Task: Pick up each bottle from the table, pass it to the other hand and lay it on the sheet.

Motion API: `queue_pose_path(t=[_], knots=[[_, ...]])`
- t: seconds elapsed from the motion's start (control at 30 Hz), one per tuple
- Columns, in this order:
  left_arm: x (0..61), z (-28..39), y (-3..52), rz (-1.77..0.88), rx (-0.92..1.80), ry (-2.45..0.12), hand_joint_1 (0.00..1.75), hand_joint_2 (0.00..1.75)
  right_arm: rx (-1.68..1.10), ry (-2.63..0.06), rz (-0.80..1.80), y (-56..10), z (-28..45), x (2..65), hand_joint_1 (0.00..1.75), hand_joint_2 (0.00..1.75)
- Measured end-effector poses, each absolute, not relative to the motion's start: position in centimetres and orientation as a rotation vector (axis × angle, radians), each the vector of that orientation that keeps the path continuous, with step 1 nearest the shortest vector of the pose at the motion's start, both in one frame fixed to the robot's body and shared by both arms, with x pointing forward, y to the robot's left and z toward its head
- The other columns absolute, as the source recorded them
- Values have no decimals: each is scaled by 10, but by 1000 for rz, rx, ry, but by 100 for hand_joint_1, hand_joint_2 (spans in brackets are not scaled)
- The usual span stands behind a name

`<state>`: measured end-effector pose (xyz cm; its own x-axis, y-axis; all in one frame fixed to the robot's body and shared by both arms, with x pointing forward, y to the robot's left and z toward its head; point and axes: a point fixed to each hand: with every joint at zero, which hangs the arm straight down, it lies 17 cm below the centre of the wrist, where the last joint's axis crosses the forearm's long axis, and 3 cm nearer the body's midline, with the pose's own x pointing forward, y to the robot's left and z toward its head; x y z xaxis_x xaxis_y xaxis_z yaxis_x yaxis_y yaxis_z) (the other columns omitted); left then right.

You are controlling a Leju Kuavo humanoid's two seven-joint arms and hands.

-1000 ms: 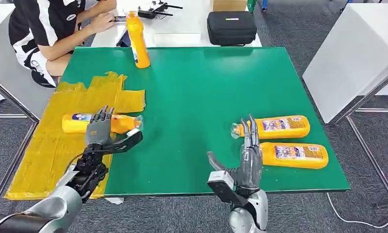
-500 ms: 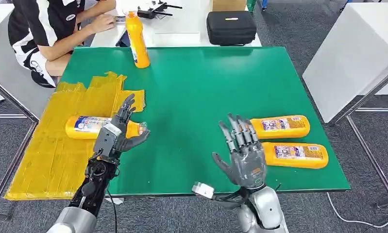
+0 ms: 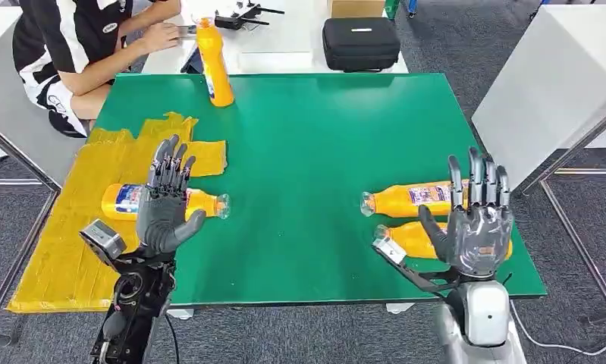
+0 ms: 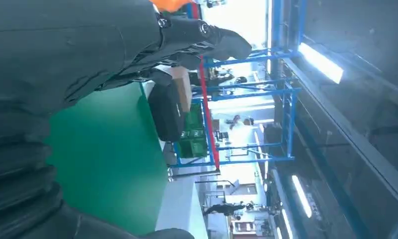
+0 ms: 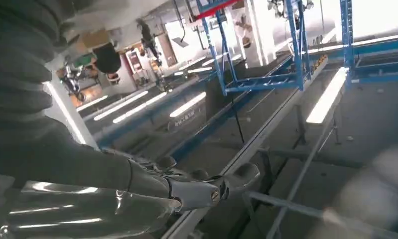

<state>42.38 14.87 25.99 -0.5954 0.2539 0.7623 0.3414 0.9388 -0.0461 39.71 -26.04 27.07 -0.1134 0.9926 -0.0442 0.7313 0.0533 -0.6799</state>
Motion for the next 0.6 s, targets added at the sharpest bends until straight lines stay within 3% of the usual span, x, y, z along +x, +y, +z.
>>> queue_pose_path(t=[0.3, 0.47, 0.6], knots=[[419, 266, 145, -134, -436, -2253, 0, 175, -1753, -1861, 815, -275, 267, 402, 0, 175], [417, 268, 142, -117, -486, -2250, 0, 175, -1485, -1673, 968, -302, 210, 445, 0, 175], [416, 268, 141, -121, -495, -2247, 0, 175, -1486, -1644, 1005, -320, 205, 456, 0, 175]])
